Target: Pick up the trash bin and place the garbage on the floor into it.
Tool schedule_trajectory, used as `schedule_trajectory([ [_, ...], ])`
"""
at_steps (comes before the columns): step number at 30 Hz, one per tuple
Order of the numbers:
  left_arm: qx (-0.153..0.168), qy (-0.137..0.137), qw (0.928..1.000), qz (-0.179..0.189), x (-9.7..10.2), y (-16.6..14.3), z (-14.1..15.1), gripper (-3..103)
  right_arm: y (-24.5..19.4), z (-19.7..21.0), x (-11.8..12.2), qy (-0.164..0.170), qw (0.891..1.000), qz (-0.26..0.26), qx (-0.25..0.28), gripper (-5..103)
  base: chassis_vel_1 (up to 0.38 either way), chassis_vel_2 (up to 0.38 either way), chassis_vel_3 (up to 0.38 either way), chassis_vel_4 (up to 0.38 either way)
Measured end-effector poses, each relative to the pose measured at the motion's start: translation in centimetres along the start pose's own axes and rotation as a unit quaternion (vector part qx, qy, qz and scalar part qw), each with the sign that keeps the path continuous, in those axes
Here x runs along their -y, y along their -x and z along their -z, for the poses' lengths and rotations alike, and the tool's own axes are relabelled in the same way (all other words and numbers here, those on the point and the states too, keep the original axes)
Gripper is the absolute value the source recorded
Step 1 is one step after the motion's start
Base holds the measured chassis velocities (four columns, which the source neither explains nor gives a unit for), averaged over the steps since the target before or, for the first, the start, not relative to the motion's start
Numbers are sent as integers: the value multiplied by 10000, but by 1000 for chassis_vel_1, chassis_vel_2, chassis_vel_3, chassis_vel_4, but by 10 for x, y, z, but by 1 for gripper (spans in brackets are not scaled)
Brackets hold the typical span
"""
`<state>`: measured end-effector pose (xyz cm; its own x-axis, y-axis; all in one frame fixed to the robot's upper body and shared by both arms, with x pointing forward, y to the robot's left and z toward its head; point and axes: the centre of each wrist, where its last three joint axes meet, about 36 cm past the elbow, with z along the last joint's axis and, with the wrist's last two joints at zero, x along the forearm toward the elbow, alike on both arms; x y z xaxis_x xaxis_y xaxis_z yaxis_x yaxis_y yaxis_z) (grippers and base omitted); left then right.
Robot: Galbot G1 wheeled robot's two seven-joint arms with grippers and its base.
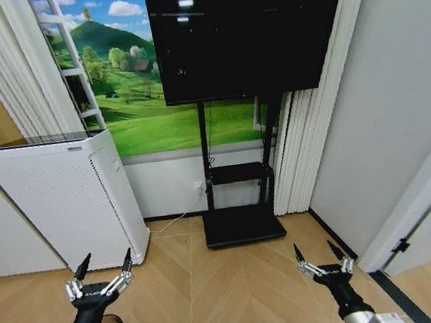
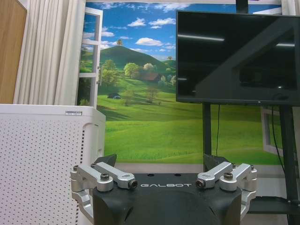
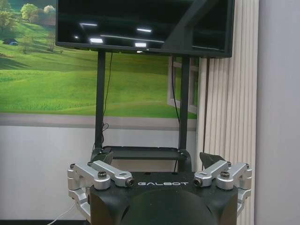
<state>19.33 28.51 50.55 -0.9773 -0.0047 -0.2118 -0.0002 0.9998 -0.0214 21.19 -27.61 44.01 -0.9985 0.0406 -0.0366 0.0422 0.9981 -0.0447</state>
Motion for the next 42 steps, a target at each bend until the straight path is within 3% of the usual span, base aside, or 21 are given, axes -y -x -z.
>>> schedule_trajectory([
  [21, 0, 3, 10000, 7, 0, 0, 0, 100, 0, 0, 0, 2, 10000, 2, 0, 100, 219, 212, -230, -217],
  [42, 0, 0, 10000, 2, 0, 0, 0, 100, 0, 0, 0, 0, 10000, 0, 0, 100, -10, -17, 13, 4],
])
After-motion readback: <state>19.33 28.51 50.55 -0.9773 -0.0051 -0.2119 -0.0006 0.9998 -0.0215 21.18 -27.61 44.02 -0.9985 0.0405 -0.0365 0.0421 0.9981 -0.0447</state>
